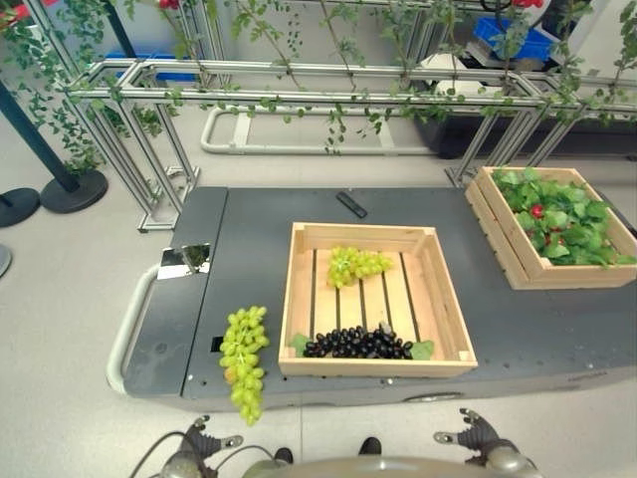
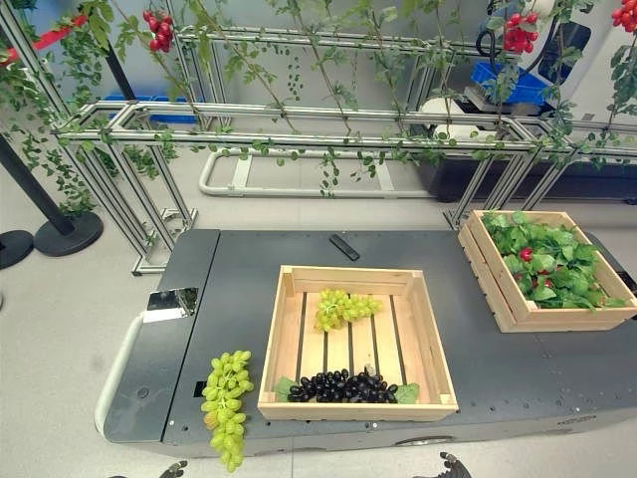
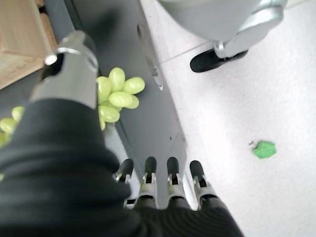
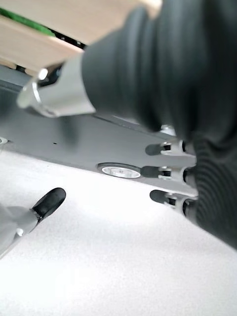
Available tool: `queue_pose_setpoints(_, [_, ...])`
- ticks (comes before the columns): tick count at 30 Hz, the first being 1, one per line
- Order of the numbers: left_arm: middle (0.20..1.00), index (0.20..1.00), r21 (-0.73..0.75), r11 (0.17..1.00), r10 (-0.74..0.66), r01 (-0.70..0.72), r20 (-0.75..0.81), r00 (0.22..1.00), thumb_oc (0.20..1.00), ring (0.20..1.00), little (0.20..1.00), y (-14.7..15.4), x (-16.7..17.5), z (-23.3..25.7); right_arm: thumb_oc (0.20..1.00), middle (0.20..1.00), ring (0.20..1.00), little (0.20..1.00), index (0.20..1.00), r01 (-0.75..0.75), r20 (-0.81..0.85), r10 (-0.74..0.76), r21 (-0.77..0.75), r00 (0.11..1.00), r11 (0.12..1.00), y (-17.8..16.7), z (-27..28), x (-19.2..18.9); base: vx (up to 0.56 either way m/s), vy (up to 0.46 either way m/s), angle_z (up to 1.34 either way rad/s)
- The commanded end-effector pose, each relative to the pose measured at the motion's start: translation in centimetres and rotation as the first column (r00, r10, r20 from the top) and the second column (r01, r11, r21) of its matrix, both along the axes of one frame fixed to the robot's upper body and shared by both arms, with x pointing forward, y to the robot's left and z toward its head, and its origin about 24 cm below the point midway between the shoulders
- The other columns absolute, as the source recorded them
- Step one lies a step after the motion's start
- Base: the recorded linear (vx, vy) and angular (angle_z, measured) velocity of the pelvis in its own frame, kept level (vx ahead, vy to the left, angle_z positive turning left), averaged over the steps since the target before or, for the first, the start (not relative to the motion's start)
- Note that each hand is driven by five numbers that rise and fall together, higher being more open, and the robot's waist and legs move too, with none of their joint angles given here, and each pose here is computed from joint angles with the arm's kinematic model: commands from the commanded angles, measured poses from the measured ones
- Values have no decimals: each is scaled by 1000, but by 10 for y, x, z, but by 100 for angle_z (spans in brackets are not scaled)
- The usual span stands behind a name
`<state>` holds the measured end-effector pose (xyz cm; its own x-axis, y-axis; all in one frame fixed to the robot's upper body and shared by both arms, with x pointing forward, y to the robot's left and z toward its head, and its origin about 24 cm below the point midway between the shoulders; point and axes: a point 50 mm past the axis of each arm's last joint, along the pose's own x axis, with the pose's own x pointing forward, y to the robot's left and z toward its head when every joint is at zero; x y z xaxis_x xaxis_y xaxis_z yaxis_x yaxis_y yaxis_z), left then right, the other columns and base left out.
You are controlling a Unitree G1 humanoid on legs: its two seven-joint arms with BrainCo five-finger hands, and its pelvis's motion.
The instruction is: Pick up the fruits from the basket on one side to the basket on the other side
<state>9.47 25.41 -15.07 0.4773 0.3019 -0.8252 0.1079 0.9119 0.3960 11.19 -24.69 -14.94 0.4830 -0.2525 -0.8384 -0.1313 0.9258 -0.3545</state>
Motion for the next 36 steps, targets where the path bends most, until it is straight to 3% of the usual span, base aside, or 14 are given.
queue_pose_setpoints(1, [1000,1000,-35,996,84,-82,62,995,1000,1000,1000,4,13,4,1000,1000,1000,1000,1000,-26,40,27,-10,999,1000,2,4,15,-3,-22,14])
queue_pose_setpoints(18, [1000,1000,-27,999,48,-48,11,999,1000,1000,1000,4,4,1,1000,1000,1000,1000,1000,-69,49,70,-32,996,997,-3,8,22,-5,-16,9])
queue_pose_setpoints(24, [1000,1000,2,1000,11,-11,108,994,1000,1000,1000,16,24,14,1000,1000,1000,1000,1000,-100,170,107,-46,980,994,-15,27,50,-15,-31,4])
queue_pose_setpoints(27, [1000,1000,40,999,-11,0,276,961,1000,1000,1000,36,48,40,1000,1000,1000,1000,1000,-94,301,110,-66,947,993,-37,55,74,-28,-36,11])
queue_pose_setpoints(32, [1000,1000,-13,999,42,-44,635,772,1000,1000,1000,59,80,106,1000,1000,1000,1000,1000,-48,554,79,-70,829,996,-69,113,100,-5,-7,5])
queue_pose_setpoints(33, [1000,1000,-12,1000,17,-13,735,677,1000,1000,1000,60,90,134,1000,1000,1000,1000,1000,-47,638,84,-74,766,996,-74,136,107,0,0,0])
queue_pose_setpoints(34, [1000,1000,-11,1000,17,-13,735,678,1000,1000,1000,60,90,134,1000,1000,1000,1000,1000,-47,638,83,-73,766,996,-74,136,107,32,37,4])
queue_pose_setpoints(36, [1000,1000,37,999,-37,10,836,548,1000,1000,1000,64,102,174,1000,1000,1000,1000,1000,-119,716,182,-138,674,983,-76,172,119,34,35,8])
